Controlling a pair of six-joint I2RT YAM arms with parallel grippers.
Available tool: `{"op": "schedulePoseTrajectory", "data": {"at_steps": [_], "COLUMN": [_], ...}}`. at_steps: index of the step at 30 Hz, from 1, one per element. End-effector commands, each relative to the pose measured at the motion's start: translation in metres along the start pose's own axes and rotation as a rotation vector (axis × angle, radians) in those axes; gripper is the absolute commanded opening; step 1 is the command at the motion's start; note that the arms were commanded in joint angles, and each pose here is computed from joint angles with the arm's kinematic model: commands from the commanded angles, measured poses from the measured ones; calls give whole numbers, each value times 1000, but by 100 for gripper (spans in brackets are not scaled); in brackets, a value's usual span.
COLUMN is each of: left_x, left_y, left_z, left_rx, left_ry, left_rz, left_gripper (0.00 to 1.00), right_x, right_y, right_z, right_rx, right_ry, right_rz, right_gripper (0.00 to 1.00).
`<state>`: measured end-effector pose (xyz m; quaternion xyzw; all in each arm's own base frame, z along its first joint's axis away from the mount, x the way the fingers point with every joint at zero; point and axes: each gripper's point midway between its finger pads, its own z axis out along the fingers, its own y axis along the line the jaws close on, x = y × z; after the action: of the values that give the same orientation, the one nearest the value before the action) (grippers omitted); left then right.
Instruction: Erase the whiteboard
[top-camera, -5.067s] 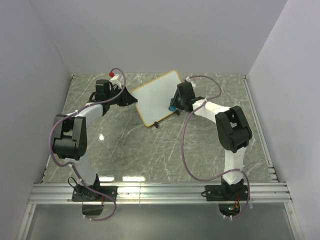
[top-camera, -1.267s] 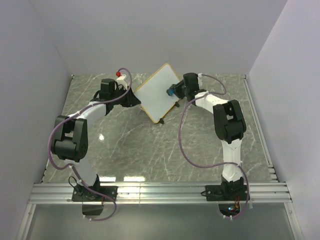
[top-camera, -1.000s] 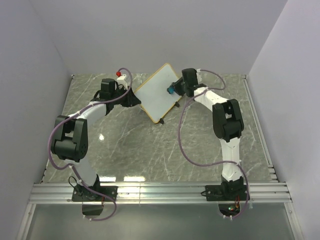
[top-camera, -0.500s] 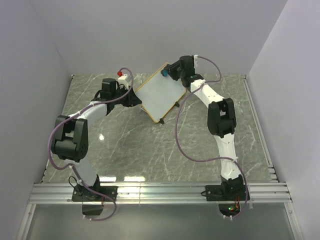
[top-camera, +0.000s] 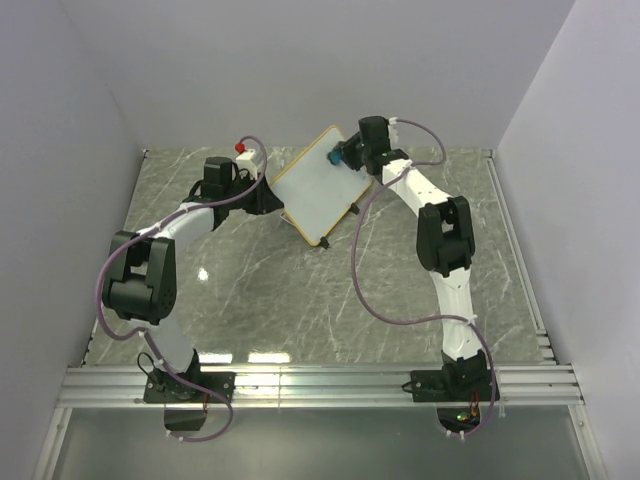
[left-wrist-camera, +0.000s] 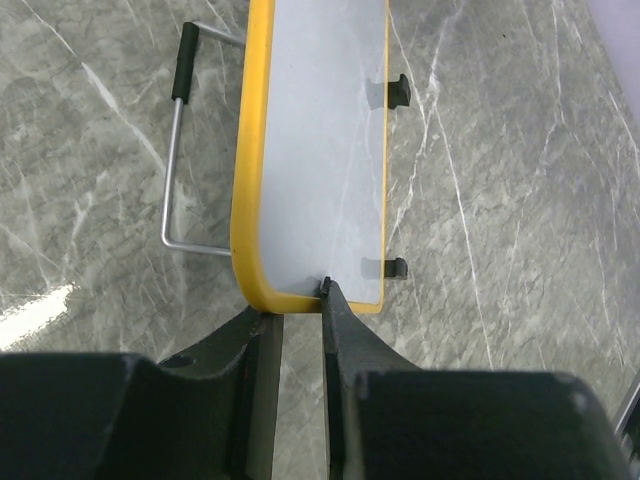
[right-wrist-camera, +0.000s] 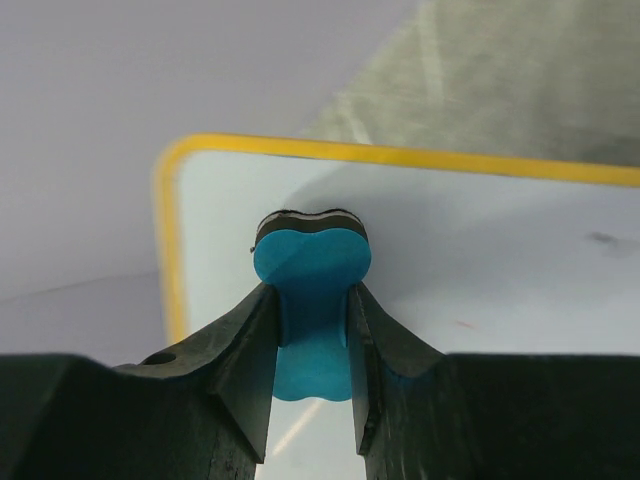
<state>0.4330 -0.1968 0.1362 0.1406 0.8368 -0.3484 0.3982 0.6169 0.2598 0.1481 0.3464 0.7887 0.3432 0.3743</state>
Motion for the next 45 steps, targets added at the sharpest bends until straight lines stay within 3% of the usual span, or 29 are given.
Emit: {"op": "schedulePoseTrajectory", "data": {"at_steps": [1, 4, 12, 21, 26, 30, 39, 45], "left_x": [43, 40, 36, 35, 41, 45, 48, 49], "left_y": [-16, -20, -29, -33, -35, -37, -37, -36], "left_z": [1, -1, -4, 1, 5, 9, 13, 14], "left_rx": [41, 56, 82, 95, 99, 110, 127, 128], "left_ry": [136, 128, 115, 124, 140, 155, 162, 166], "left_rz": [69, 72, 75, 93, 93, 90, 79, 79], "left_gripper": [0, 0, 0, 0, 0, 0, 0, 0], "right_x": [14, 17, 23, -20, -49, -63, -23, -10], "right_y": [-82, -115, -149, -43, -26, -51, -119, -135], "right_z": [-18, -28, -36, -11, 1, 17, 11, 2], "right_rx": [304, 429, 510, 161, 87, 109, 220, 242], "right_ry": [51, 68, 139, 23, -49, -48, 26, 52], "right_rz": [-123, -175, -178, -106, -7, 64, 115, 120], "right_gripper": [0, 0, 0, 0, 0, 0, 0, 0]}}
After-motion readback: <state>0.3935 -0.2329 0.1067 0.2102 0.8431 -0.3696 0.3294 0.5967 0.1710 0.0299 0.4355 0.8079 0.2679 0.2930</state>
